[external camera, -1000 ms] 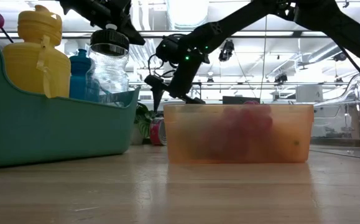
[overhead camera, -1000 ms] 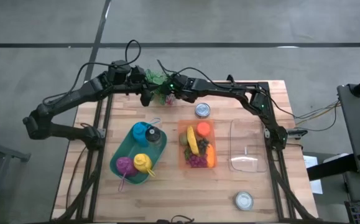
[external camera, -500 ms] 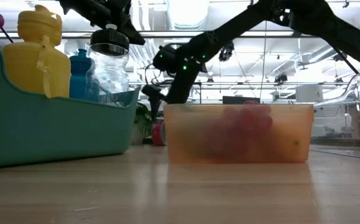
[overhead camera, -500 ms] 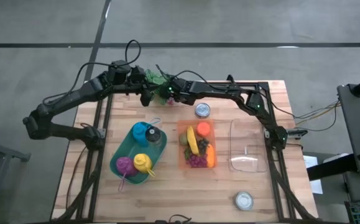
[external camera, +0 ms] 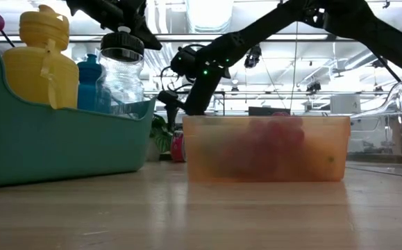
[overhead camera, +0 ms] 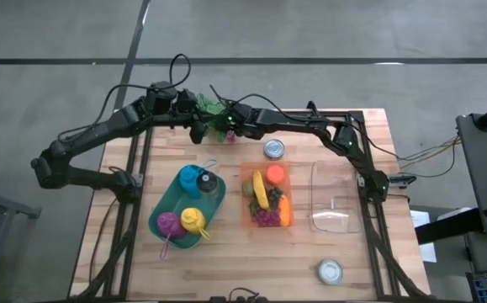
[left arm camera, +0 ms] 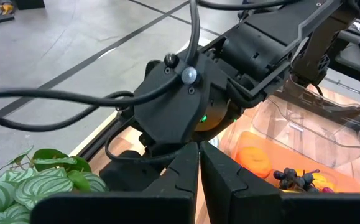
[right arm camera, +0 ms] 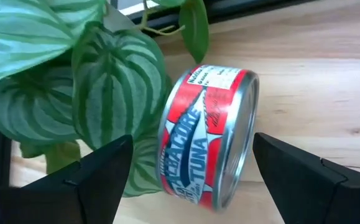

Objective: Pick & Place Food Item
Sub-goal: Put the red tuna can into the transparent bin

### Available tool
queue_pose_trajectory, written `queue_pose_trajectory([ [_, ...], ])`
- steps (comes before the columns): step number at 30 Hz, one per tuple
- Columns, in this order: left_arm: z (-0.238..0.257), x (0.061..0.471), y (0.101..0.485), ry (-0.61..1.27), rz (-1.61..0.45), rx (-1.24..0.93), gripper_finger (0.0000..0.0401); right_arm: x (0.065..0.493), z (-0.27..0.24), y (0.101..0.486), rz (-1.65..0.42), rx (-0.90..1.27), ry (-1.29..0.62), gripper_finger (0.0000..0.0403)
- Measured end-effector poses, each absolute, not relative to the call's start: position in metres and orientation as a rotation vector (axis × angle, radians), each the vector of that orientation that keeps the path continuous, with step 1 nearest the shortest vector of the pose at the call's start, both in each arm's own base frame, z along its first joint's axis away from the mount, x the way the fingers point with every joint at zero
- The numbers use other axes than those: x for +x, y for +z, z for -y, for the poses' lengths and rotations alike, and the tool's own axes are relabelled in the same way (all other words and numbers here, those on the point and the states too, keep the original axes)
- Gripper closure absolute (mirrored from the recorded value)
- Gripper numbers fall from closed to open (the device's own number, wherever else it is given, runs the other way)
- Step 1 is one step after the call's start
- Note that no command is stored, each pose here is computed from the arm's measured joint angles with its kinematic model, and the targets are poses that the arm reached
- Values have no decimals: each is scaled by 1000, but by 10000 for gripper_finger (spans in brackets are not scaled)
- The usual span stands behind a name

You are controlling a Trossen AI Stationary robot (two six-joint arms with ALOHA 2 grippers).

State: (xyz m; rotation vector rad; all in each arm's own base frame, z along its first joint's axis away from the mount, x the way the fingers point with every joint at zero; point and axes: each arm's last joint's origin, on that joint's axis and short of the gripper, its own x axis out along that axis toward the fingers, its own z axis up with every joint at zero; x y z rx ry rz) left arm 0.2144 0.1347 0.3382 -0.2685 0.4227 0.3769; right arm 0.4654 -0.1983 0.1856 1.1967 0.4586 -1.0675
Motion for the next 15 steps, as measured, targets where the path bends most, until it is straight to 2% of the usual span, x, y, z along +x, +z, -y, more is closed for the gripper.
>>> queue_pose_trajectory([
  [15, -135, 214, 338, 377, -423, -269, 379, 465, 199, 185, -509, 1105, -1033, 76],
])
